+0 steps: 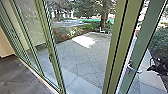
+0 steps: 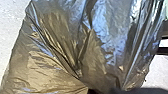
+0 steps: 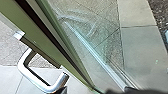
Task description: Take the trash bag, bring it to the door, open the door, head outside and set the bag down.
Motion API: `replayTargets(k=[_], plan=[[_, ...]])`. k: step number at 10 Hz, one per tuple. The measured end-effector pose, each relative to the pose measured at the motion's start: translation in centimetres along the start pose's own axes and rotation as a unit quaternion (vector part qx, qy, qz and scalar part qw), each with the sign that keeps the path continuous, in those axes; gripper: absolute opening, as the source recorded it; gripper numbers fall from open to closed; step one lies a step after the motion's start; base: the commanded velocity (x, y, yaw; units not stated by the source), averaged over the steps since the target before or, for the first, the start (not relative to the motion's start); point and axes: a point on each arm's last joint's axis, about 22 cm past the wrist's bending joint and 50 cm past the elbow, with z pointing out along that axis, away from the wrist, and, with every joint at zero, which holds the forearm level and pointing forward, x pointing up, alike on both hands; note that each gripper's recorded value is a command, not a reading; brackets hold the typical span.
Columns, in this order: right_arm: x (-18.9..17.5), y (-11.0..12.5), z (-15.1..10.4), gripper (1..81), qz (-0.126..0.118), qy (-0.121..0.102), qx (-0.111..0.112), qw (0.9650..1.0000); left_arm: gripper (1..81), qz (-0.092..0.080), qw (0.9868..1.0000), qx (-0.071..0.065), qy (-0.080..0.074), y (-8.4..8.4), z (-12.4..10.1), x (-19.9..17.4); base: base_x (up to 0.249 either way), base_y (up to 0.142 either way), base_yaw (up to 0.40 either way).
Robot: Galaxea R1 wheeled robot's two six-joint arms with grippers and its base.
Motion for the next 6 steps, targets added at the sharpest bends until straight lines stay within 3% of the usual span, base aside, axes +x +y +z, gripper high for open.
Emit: replayTargets(k=[3, 5, 6], plan=[[3.4, 2.0, -2.1, 81.1, -0.051, 0.035, -0.050, 0.9968, 1.0, -0.001, 1.0000, -0.003, -0.001, 0.6, 0.1, -0.2, 0.000, 0.000, 0.000], [4.5, 2.0, -2.8, 81.1, -0.082, 0.053, -0.065, 0.9931, 1.0, -0.001, 1.0000, -0.007, 0.000, 1.2, 0.3, -0.1, 0.000, 0.000, 0.000], [5.0, 2.3, -2.9, 81.1, -0.110, 0.063, -0.075, 0.9891, 1.0, -0.002, 1.0000, -0.009, -0.001, 1.5, 0.3, -0.1, 0.000, 0.000, 0.000]])
